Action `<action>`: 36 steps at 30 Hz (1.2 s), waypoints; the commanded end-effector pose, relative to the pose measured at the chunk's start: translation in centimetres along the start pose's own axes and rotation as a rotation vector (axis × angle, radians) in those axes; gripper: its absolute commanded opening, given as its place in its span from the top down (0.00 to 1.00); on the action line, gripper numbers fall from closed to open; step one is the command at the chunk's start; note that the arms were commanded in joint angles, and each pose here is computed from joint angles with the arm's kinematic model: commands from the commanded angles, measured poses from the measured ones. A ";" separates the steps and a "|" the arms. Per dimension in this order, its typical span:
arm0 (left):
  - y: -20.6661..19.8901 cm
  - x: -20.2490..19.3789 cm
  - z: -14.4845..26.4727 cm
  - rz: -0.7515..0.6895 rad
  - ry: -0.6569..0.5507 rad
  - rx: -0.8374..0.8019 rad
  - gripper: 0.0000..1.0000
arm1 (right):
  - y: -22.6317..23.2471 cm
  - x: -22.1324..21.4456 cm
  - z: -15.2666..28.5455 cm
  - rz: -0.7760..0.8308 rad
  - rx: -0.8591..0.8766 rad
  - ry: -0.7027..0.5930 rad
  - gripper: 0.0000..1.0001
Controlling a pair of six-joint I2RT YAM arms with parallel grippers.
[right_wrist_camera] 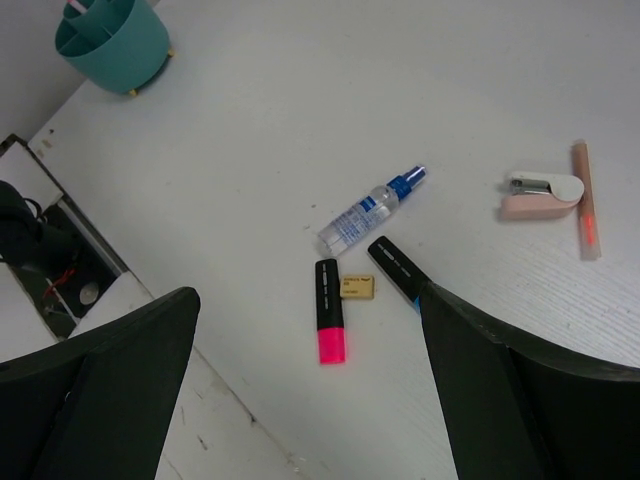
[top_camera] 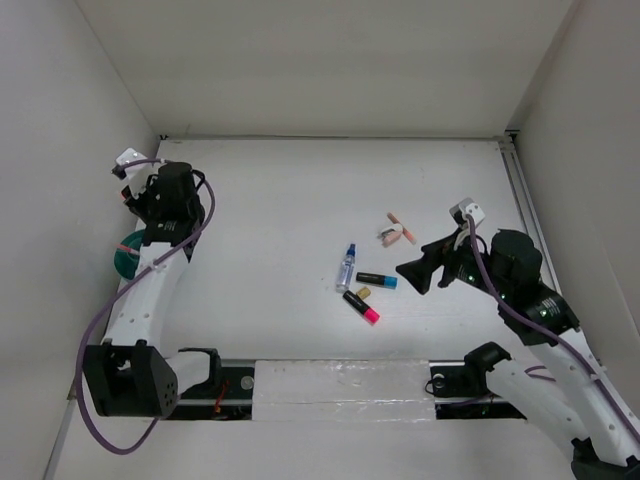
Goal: Sort the stationery into containers
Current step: Place the pen in the storage box.
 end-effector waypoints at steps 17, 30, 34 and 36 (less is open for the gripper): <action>0.1 -2.0 -3.5 0.010 -0.037 0.084 1.00 | 0.0 1.3 -2.1 -0.039 0.047 -0.042 0.04; 1.6 -2.3 -5.3 0.029 -0.028 0.139 1.00 | 0.0 1.4 -3.2 -0.032 0.052 -0.019 0.05; 1.4 -1.7 -5.5 0.034 -0.041 0.175 1.00 | -0.2 0.9 -3.5 -0.024 0.059 -0.012 0.05; 1.3 -1.8 -5.7 0.036 -0.046 0.186 1.00 | -0.1 1.0 -3.5 -0.020 0.070 -0.018 0.05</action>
Point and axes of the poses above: each gripper's point midway between its finger pads, its own z axis back along the fingers, its own y axis along the line the jaws close on, x = y × z, the point moved 10 cm from there along z, back along the fingers
